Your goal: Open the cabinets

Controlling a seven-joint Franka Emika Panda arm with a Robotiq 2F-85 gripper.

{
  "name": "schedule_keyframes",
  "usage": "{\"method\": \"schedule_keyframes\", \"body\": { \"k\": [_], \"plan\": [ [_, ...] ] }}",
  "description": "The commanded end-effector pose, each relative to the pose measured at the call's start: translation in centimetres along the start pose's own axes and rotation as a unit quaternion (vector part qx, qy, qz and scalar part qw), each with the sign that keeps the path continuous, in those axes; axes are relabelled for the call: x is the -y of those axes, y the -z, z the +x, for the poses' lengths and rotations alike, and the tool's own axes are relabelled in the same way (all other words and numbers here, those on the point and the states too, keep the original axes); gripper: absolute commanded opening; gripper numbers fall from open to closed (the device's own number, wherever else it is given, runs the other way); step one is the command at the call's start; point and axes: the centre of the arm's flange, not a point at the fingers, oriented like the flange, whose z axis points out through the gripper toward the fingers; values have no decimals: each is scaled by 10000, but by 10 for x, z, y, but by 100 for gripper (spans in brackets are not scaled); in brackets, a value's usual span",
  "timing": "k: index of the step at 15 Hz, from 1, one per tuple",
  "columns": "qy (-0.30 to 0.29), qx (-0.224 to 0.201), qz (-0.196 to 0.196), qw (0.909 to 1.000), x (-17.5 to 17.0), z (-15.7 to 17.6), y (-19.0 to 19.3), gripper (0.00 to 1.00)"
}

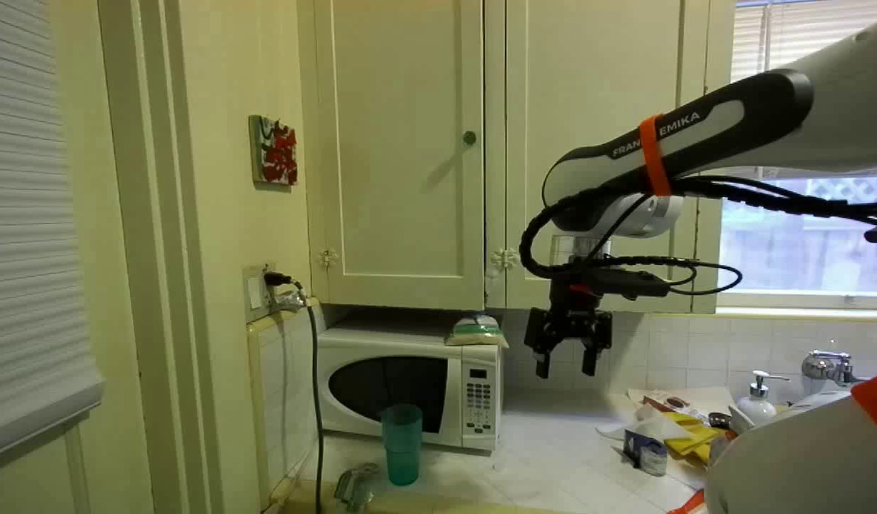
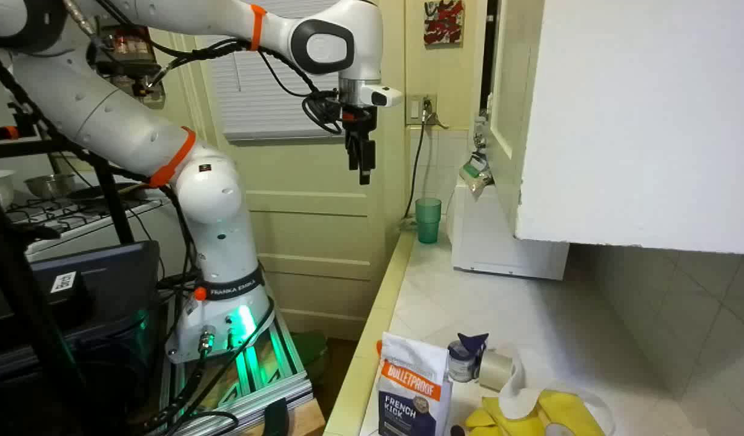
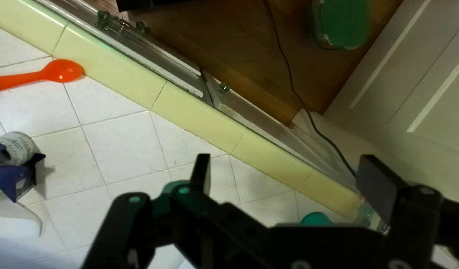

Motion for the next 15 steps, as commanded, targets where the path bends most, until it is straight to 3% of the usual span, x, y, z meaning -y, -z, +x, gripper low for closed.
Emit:
{"method": "schedule_keyframes", "body": {
  "k": [1,5,8,11,15],
  "plan": [
    [0,-1,0,10000,0,0,0,100],
    [0,-2,0,10000,0,0,0,100],
    [3,-652,-348,9973,-12,27,6,100],
    [327,-1672,-572,9837,-24,67,14,100],
    [887,-2739,-356,9570,-31,108,19,100]
  ]
}}
